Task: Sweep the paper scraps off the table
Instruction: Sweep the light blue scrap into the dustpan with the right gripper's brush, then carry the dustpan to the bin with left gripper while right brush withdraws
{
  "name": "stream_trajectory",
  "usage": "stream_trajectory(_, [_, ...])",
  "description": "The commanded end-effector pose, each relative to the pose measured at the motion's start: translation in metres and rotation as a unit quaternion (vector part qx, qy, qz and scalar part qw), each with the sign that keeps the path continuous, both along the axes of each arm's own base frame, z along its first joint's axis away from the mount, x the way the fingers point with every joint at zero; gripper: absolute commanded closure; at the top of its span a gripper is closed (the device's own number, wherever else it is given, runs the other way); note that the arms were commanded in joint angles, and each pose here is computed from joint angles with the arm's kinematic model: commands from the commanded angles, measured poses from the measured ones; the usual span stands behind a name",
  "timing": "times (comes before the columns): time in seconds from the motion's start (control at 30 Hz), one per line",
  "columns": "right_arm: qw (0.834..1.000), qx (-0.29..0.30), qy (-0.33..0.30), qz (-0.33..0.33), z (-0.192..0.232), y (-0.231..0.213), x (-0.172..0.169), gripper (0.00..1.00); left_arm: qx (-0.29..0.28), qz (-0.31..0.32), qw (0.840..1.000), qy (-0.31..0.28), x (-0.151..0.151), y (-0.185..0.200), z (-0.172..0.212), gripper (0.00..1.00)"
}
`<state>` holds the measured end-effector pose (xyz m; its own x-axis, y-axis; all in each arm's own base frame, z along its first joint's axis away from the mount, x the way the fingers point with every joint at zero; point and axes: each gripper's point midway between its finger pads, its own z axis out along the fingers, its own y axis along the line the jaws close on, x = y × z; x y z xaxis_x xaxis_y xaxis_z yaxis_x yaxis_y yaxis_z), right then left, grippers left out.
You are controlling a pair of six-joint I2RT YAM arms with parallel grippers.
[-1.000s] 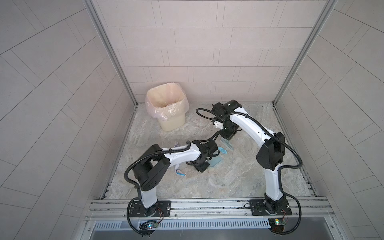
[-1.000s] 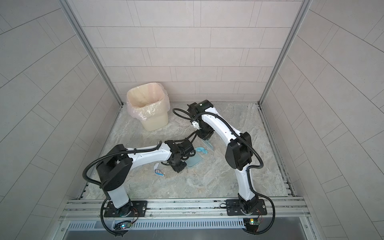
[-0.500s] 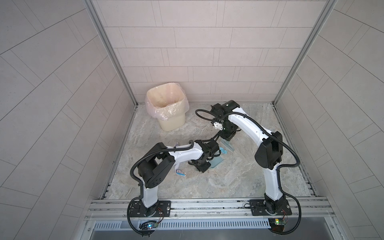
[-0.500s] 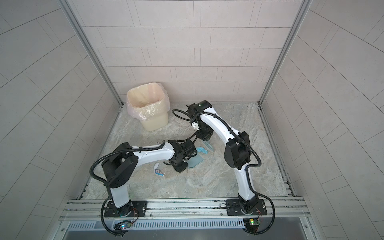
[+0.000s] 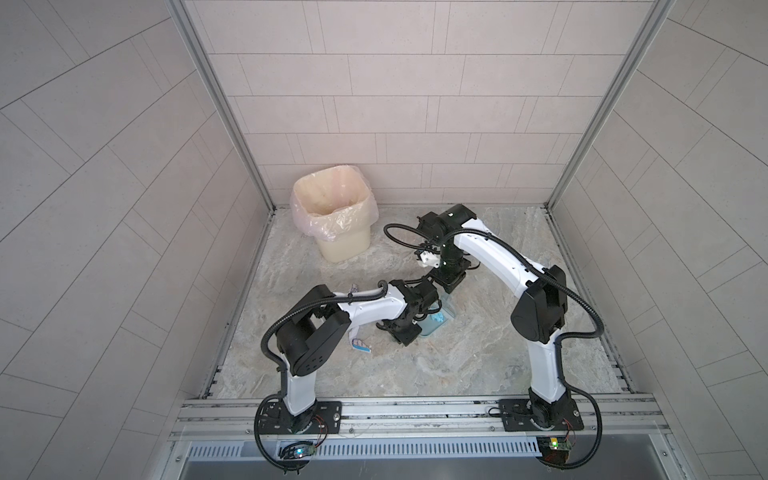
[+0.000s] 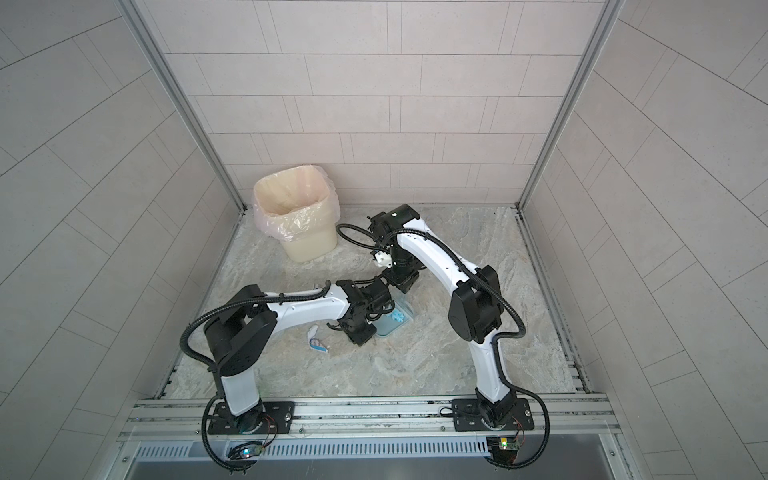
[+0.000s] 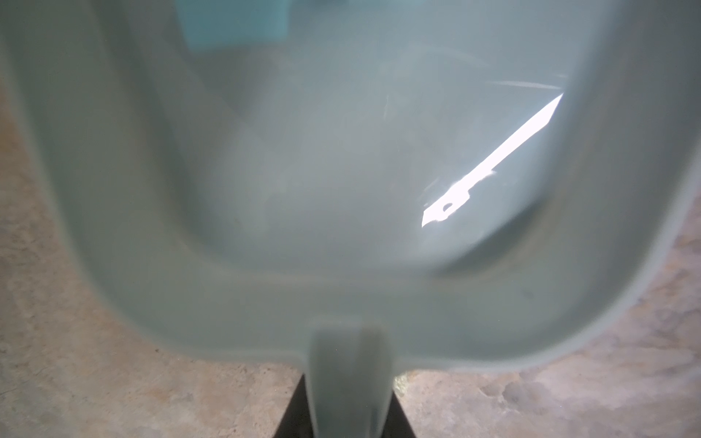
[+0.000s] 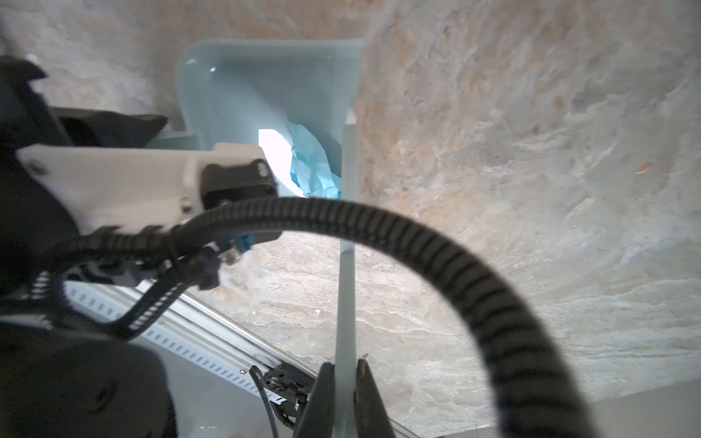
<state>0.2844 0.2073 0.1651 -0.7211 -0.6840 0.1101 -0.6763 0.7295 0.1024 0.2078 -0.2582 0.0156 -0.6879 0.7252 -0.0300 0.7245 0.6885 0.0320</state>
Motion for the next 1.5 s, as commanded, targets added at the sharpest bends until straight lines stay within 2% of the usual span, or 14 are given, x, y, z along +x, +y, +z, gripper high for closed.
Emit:
stream_trajectory(0.0, [0.998,0.055,0.019,-0.004,0.025,0.008,-0.027,1.00,0.005,0.008,1.000,0.002,0.000,0.001,-0.003,1.00])
stream_trajectory(0.1, [0.998,0.064,0.019,-0.008,0.026,0.007,-0.032,1.00,0.004,0.009,1.000,0.001,0.000,0.001,-0.002,1.00])
stream_trajectory(0.33, [0.999,0.007,-0.013,-0.037,0.022,-0.028,-0.017,1.00,0.000,0.011,1.000,-0.004,-0.001,0.003,-0.001,1.00])
stream_trajectory(0.53, [0.998,-0.006,-0.029,-0.050,0.024,-0.043,-0.009,1.00,-0.009,0.011,1.000,-0.018,0.002,0.003,0.004,1.00])
stream_trajectory(0.83, [0.993,0.028,-0.051,-0.103,0.028,-0.063,-0.005,1.00,-0.031,0.022,0.998,-0.056,0.005,0.008,0.023,1.00])
stream_trajectory(1.17, [0.986,0.068,-0.047,-0.147,0.024,-0.077,-0.015,1.00,-0.037,0.038,0.995,-0.083,0.012,0.031,0.071,1.00])
stream_trajectory(1.37, [0.984,0.077,-0.040,-0.154,0.021,-0.080,-0.023,1.00,-0.040,0.068,0.992,-0.100,0.024,0.057,0.116,1.00])
stream_trajectory(1.47, [0.984,0.081,-0.039,-0.157,0.020,-0.081,-0.027,1.00,-0.029,0.087,0.988,-0.126,0.032,0.075,0.145,1.00])
